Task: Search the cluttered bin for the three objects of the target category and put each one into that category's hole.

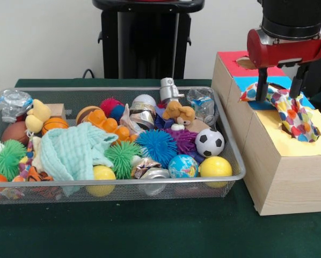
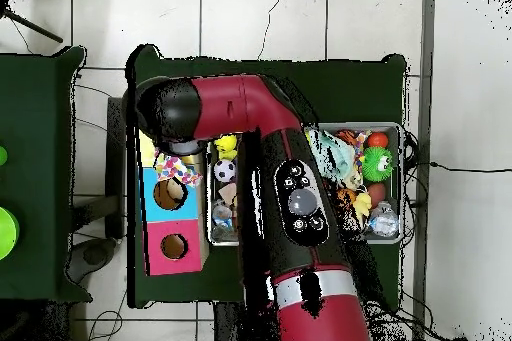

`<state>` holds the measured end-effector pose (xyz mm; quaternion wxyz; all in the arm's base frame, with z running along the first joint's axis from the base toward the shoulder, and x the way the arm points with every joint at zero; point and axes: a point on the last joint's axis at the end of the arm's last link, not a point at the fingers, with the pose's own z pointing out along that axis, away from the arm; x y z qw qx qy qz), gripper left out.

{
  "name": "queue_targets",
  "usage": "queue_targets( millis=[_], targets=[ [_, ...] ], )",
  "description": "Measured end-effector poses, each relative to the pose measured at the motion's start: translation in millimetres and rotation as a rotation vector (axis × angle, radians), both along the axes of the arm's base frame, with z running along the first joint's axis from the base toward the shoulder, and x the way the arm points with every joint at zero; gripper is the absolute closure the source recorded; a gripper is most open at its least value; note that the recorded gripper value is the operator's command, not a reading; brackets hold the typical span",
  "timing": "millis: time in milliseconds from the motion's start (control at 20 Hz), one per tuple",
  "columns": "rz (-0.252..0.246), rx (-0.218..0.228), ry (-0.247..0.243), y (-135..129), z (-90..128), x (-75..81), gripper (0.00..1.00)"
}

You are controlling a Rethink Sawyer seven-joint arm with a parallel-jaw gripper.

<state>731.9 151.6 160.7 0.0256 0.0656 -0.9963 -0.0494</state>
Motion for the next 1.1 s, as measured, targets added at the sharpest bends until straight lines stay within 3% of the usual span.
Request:
queue_targets(
  millis=[350, 1100],
  targets=[
    [0.003, 0.008, -0.024, 4.3, -10.7, -6.4, 0.0],
    [0.037, 0.036, 0.026, 25.3, -29.3, -32.4, 0.0]
  ],
)
